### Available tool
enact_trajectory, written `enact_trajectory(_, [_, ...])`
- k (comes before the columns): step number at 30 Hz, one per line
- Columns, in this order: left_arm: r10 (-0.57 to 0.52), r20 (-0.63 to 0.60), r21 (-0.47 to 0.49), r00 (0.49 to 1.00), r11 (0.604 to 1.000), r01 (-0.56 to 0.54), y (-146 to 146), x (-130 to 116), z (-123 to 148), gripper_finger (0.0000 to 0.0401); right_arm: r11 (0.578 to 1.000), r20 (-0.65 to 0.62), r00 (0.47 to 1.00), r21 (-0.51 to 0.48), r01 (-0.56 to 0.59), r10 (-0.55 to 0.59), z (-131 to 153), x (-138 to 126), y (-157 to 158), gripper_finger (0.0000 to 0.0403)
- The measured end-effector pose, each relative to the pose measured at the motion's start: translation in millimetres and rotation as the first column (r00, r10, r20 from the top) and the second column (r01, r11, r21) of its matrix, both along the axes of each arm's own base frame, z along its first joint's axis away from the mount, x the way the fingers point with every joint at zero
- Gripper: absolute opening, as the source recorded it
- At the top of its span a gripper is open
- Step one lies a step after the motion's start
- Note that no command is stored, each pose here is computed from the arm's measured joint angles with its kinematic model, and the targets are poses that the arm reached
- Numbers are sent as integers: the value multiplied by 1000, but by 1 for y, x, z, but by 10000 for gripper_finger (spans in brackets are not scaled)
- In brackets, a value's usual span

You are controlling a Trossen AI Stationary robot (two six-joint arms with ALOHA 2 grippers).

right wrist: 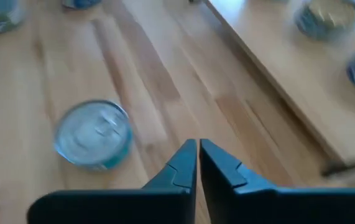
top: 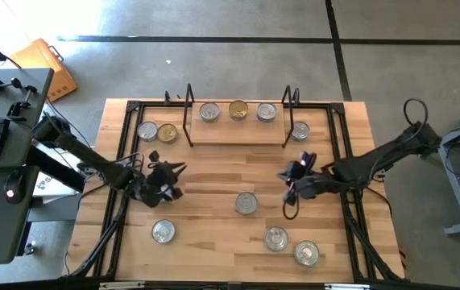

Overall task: Stack canned seafood by type on shelf
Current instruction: Adjust the tuna cans and shelf

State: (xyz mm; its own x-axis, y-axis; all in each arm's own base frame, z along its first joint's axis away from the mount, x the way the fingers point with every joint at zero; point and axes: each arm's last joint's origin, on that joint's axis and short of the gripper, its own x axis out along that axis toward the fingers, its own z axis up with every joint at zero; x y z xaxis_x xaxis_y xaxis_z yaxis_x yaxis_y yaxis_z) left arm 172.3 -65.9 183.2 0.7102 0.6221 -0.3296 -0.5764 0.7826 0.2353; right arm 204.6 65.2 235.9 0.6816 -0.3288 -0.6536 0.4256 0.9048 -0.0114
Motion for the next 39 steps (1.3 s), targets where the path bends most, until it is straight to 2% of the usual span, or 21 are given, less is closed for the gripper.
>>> enact_trajectory(3, [81,11,-4,997,997,-80,9,0,-2,101,996,-48,996,34,83,-81,-18,-17,-9,55])
enact_trajectory(6, [149,21,9,989,989,-149,19,-1,-9,140,983,-55,983,30,179,-177,-34,-30,-20,110])
enact_trajectory(11, [297,57,19,953,954,-299,41,-6,-26,177,948,-8,952,-97,304,-306,-51,-40,-35,202])
enact_trajectory(14, [337,92,-9,937,941,-338,50,-7,-34,181,907,74,925,-178,381,-374,-51,-39,-40,229])
enact_trajectory(18, [298,136,-30,945,955,-297,57,-3,-35,181,870,155,907,-260,419,-391,-44,-33,-46,235])
enact_trajectory(22, [254,168,-9,952,967,-256,65,1,-31,182,869,153,913,-282,406,-377,-40,-24,-56,236])
enact_trajectory(27, [257,175,18,951,964,-264,80,3,-26,182,858,128,912,-309,410,-390,-36,-19,-75,236])
enact_trajectory(33, [258,171,-12,951,966,-260,96,4,-26,182,890,122,929,-264,371,-350,-32,-13,-93,236])
enact_trajectory(39, [271,180,22,946,960,-279,105,8,-26,182,907,149,936,-240,346,-318,-29,-9,-100,236])
